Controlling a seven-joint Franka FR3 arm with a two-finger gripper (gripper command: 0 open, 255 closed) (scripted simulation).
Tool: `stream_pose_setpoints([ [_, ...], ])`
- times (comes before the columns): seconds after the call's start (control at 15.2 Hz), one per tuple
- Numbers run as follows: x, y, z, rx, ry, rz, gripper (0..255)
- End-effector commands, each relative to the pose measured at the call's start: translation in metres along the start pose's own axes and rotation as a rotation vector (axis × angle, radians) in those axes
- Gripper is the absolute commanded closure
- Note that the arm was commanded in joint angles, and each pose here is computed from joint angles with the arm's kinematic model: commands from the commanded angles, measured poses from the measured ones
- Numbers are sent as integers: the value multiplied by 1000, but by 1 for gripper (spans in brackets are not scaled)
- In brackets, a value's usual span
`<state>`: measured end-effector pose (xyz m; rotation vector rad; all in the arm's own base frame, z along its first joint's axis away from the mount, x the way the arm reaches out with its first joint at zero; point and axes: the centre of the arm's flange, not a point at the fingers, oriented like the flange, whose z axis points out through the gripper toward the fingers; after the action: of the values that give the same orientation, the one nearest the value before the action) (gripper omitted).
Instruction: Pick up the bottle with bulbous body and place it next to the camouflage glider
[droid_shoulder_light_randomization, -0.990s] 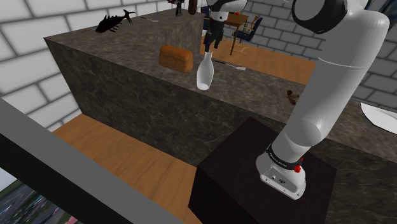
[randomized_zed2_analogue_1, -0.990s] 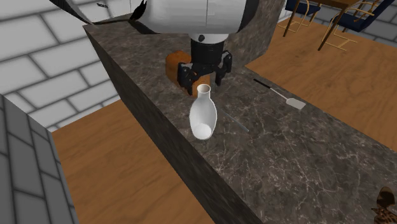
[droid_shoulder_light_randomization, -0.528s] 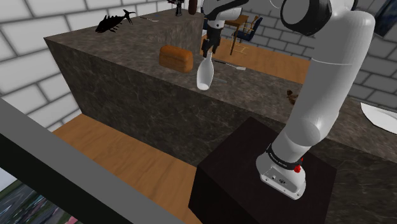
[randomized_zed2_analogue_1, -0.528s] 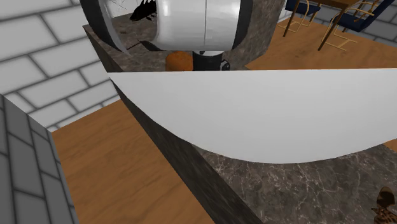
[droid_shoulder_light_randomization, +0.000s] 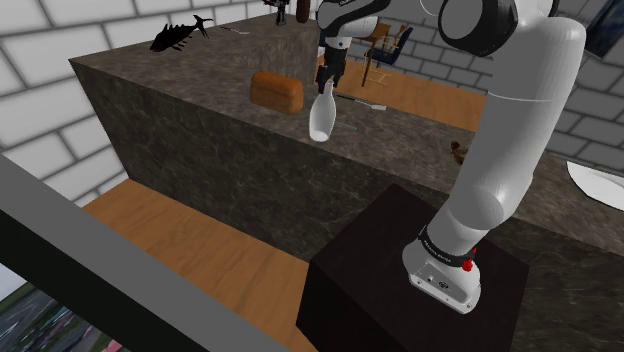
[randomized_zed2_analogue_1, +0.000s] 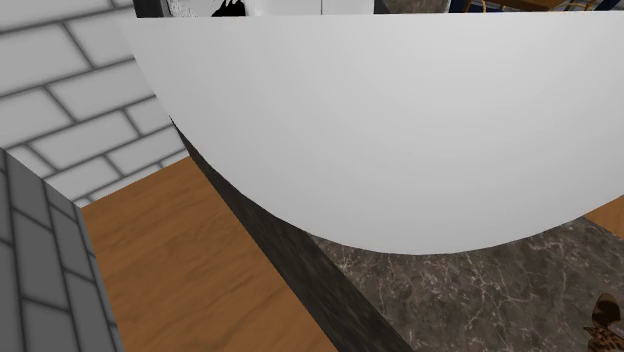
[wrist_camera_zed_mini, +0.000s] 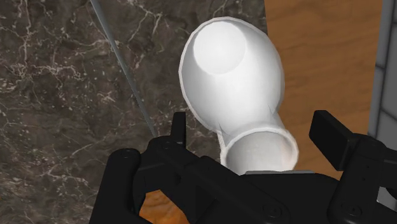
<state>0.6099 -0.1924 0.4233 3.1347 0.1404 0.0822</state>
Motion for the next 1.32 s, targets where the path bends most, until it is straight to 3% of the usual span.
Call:
stream_pose_setpoints([
  [0.0,0,0,0,0,0,0,0],
  [0.07,0,0,0,0,0,0,255],
  [0.66,0,0,0,0,0,0,255],
  [1.25,2,0,-47,0,0,0,255],
])
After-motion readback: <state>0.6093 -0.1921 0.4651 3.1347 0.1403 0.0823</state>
